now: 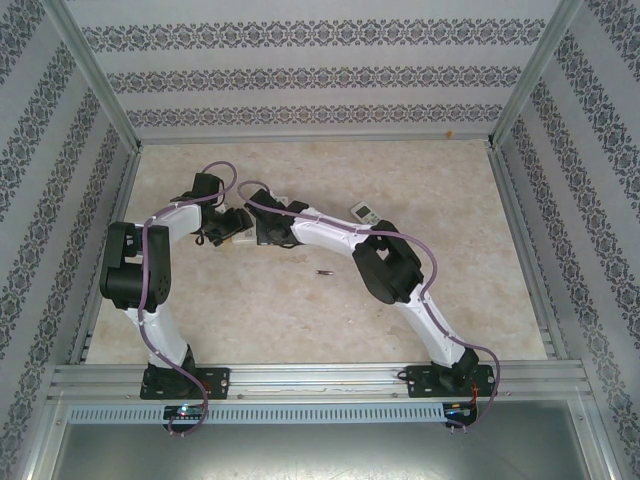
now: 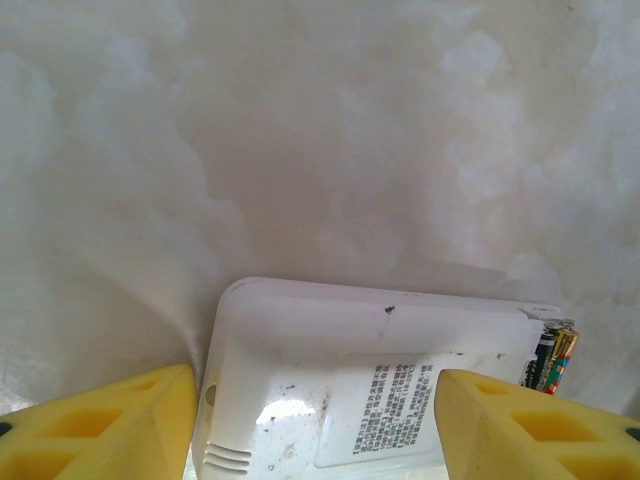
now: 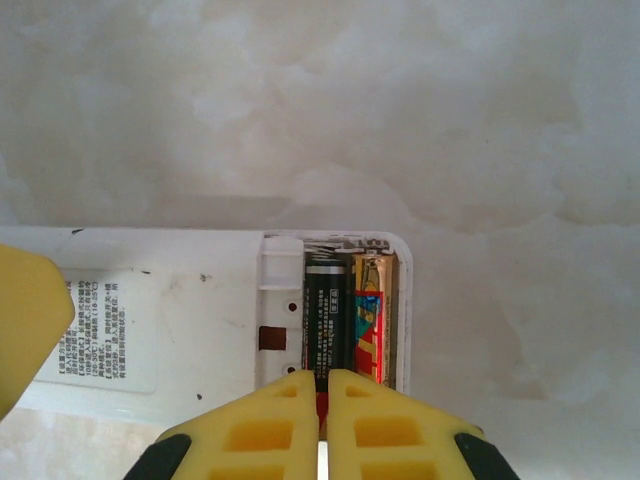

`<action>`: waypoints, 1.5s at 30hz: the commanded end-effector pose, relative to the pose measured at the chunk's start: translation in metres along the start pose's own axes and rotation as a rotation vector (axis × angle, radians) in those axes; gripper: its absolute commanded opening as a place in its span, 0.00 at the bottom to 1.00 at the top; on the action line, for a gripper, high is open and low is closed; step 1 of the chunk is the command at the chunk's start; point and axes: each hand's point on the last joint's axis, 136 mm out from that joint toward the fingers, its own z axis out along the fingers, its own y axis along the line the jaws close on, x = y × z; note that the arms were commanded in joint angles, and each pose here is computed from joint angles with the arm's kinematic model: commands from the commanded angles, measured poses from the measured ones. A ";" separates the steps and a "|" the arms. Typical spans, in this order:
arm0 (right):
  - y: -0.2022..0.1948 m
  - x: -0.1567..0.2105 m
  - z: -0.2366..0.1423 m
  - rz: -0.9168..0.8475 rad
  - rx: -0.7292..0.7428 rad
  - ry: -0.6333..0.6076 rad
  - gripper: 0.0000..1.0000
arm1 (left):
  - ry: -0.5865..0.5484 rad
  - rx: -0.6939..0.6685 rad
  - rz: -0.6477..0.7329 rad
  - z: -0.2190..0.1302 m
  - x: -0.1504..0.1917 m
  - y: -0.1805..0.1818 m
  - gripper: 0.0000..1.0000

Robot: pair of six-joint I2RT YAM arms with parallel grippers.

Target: Load the batteries into the remote control

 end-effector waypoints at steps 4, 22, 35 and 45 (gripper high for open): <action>-0.075 0.089 0.041 -0.032 0.258 0.261 0.09 | 0.000 0.024 0.022 -0.004 0.000 -0.005 0.65; -0.028 0.046 0.009 0.046 0.041 0.213 0.22 | -0.006 0.013 0.027 -0.006 0.000 -0.003 0.65; -0.013 0.003 -0.021 0.042 -0.014 0.132 0.31 | -0.007 0.021 0.030 -0.006 -0.002 -0.006 0.65; 0.001 -0.011 -0.038 0.020 -0.070 0.102 0.31 | -0.004 0.023 0.025 -0.003 0.000 -0.005 0.65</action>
